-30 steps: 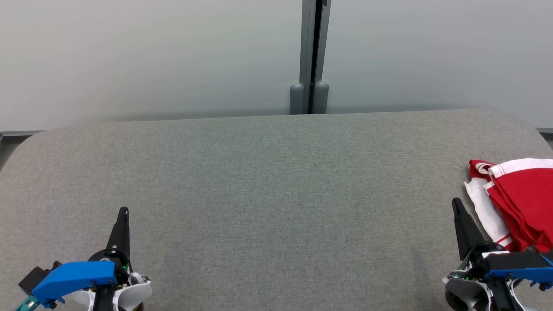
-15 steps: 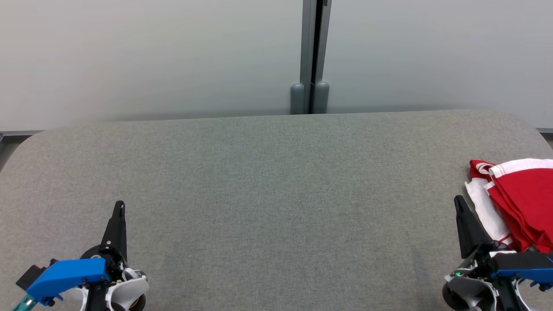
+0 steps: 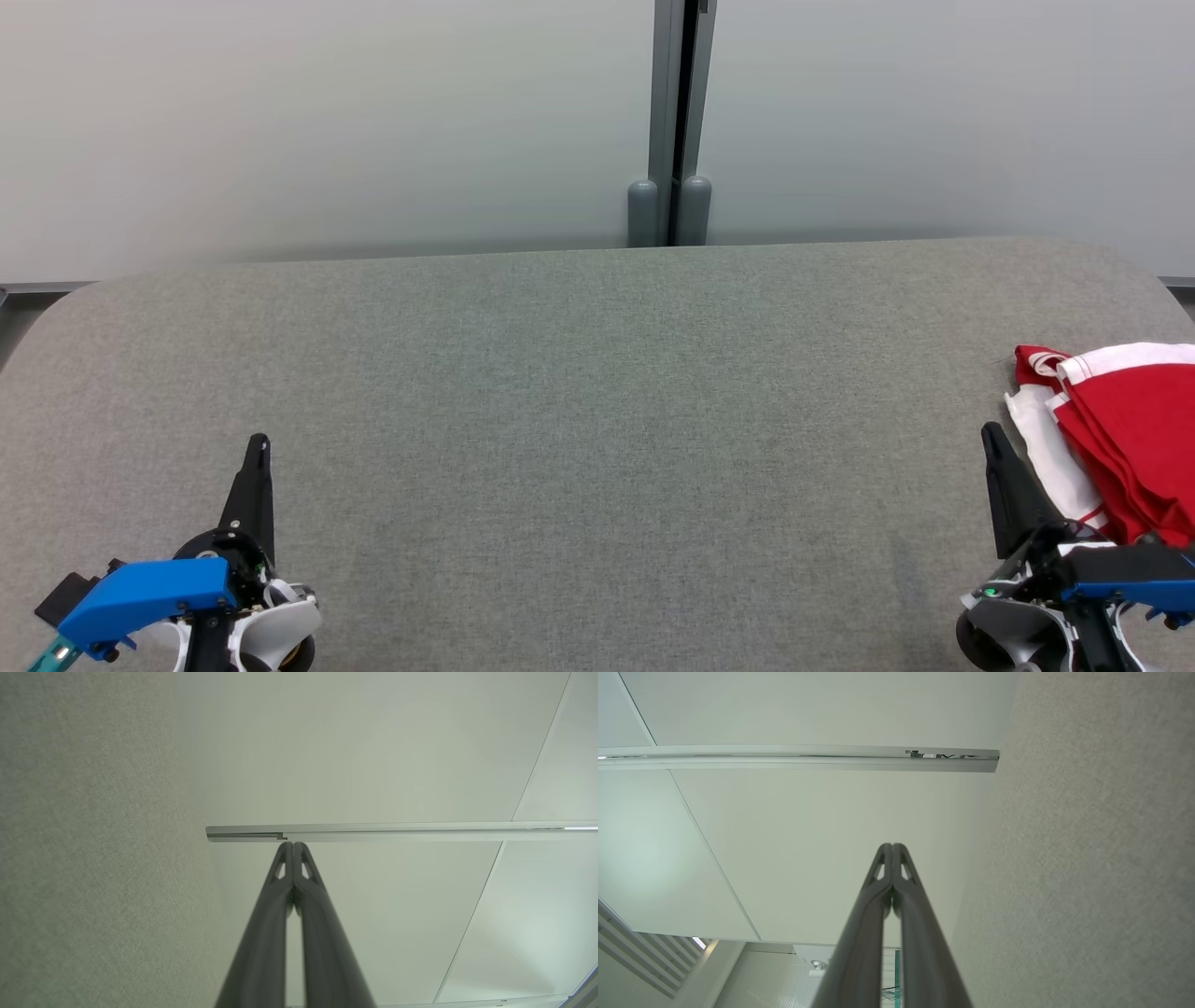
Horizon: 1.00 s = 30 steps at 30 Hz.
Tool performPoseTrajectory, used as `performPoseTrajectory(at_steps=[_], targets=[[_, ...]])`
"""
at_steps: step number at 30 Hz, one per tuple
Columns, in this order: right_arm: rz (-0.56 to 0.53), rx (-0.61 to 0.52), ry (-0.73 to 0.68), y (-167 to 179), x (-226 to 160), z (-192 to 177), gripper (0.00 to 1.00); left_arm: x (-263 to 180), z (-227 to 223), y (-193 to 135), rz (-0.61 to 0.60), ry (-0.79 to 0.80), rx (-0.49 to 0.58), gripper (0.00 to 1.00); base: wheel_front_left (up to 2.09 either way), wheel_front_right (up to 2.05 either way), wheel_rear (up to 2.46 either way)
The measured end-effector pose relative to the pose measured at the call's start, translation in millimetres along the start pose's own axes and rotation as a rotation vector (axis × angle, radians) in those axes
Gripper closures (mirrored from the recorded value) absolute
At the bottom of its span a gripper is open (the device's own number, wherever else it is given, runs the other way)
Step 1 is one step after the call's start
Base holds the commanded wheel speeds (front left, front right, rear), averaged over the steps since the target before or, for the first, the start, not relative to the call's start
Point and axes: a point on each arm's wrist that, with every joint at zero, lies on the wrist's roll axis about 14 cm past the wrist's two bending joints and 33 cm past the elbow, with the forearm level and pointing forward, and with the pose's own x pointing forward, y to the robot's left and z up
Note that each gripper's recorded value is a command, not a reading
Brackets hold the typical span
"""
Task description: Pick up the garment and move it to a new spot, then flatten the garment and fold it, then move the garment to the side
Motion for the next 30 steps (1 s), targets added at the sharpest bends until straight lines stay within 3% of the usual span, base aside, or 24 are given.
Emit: performPoseTrajectory(at_steps=[30], targets=[[0.000, 0.000, 0.000, 0.0, 0.0, 0.0, 1.00, 0.0, 0.0, 0.0, 0.000, 0.000, 0.000, 1.00, 0.00, 0.00, 0.00]])
